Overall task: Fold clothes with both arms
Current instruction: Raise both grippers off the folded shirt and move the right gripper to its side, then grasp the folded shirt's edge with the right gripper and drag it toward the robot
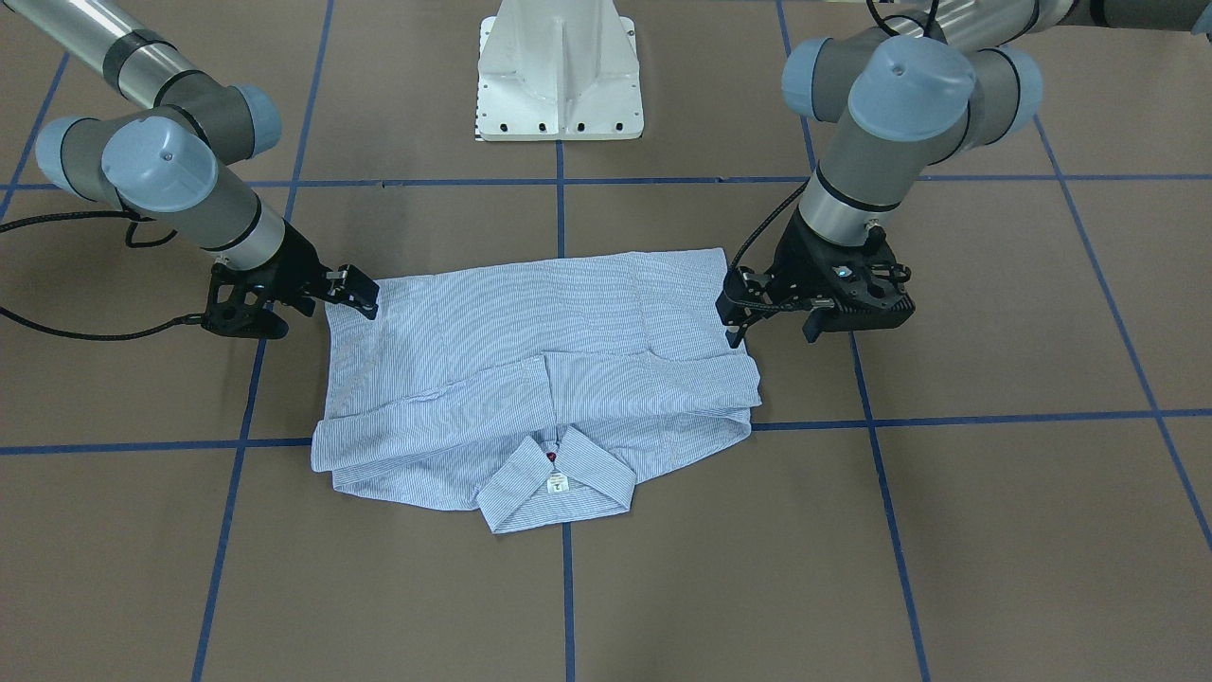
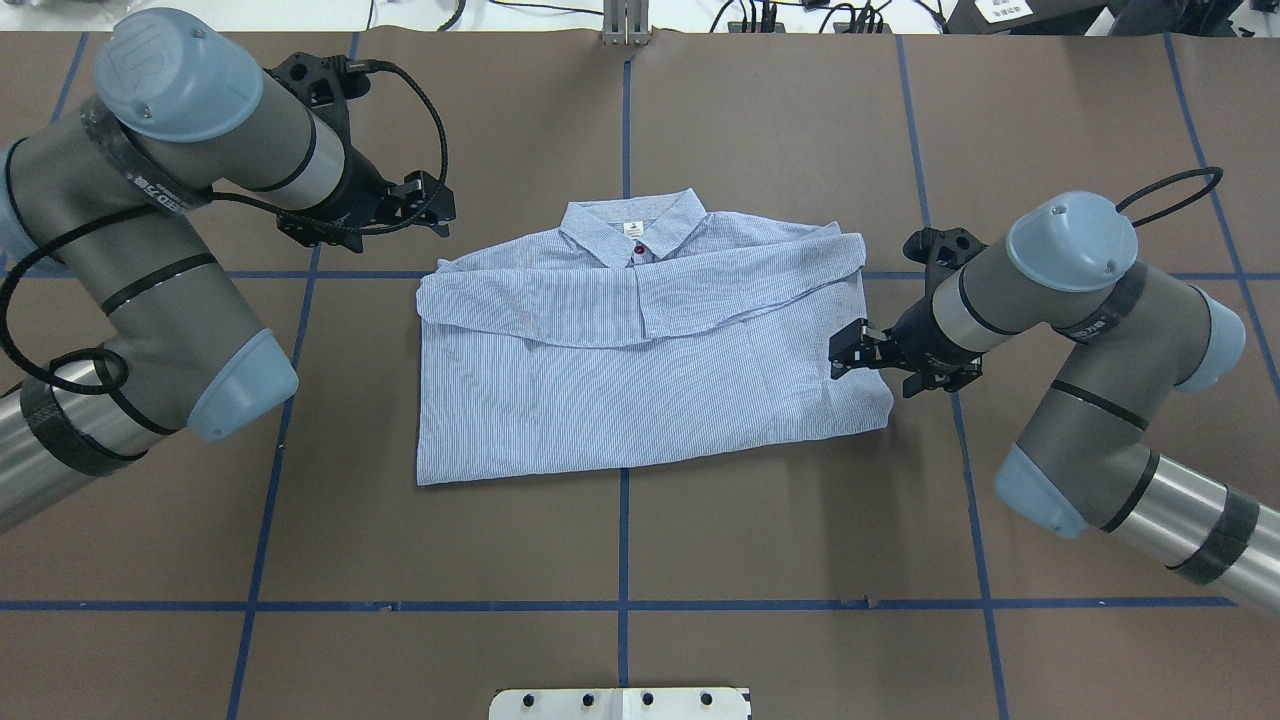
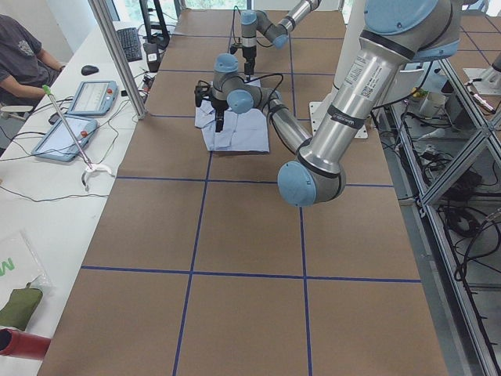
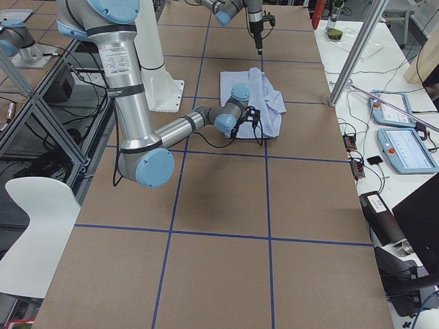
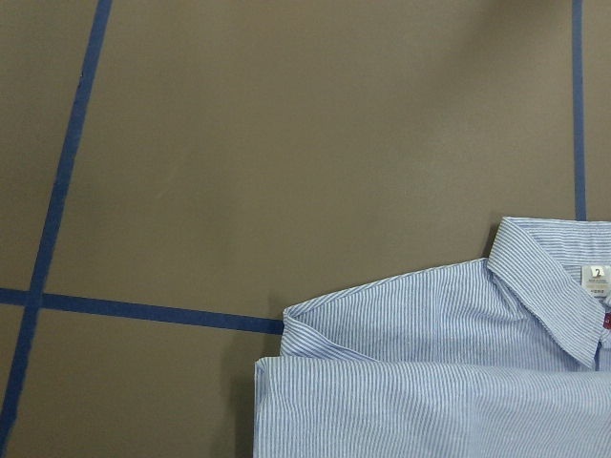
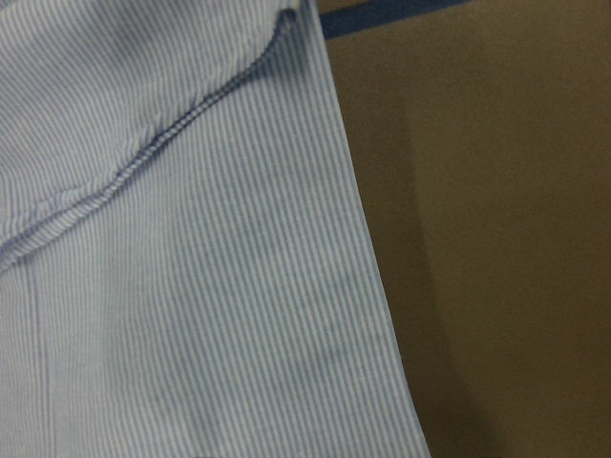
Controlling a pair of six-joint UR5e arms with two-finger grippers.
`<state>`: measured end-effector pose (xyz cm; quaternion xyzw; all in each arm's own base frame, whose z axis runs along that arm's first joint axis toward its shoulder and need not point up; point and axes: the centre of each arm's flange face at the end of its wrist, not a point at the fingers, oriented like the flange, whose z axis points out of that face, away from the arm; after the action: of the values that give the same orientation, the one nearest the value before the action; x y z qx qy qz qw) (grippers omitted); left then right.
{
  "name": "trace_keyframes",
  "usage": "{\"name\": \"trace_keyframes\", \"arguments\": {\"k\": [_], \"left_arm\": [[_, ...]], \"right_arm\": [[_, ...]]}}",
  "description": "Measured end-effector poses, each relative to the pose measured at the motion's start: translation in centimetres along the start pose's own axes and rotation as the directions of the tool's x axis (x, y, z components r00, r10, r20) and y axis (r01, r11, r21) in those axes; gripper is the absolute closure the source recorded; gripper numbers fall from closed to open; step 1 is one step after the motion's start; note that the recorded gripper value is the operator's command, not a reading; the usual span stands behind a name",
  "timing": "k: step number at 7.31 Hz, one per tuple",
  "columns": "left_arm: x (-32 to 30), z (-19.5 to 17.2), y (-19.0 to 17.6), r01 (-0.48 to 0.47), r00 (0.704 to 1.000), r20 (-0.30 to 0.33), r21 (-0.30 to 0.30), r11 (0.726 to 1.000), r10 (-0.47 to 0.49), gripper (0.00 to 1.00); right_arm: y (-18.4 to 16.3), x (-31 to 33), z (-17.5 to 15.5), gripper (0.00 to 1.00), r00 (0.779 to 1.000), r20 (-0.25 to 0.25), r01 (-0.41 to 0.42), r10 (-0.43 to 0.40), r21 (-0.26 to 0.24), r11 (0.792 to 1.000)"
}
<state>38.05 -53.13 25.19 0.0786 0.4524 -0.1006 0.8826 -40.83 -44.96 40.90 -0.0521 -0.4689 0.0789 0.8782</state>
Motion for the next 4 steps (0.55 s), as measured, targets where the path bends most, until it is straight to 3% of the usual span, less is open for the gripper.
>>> {"name": "trace_keyframes", "arguments": {"k": [4], "left_arm": [[0.02,0.28,-0.04,0.0,1.0,0.001,-0.001,1.0,0.0,0.01]], "right_arm": [[0.48,0.75,0.71,0.57,1.0,-0.015,-0.003,0.003,-0.012,1.0]]}}
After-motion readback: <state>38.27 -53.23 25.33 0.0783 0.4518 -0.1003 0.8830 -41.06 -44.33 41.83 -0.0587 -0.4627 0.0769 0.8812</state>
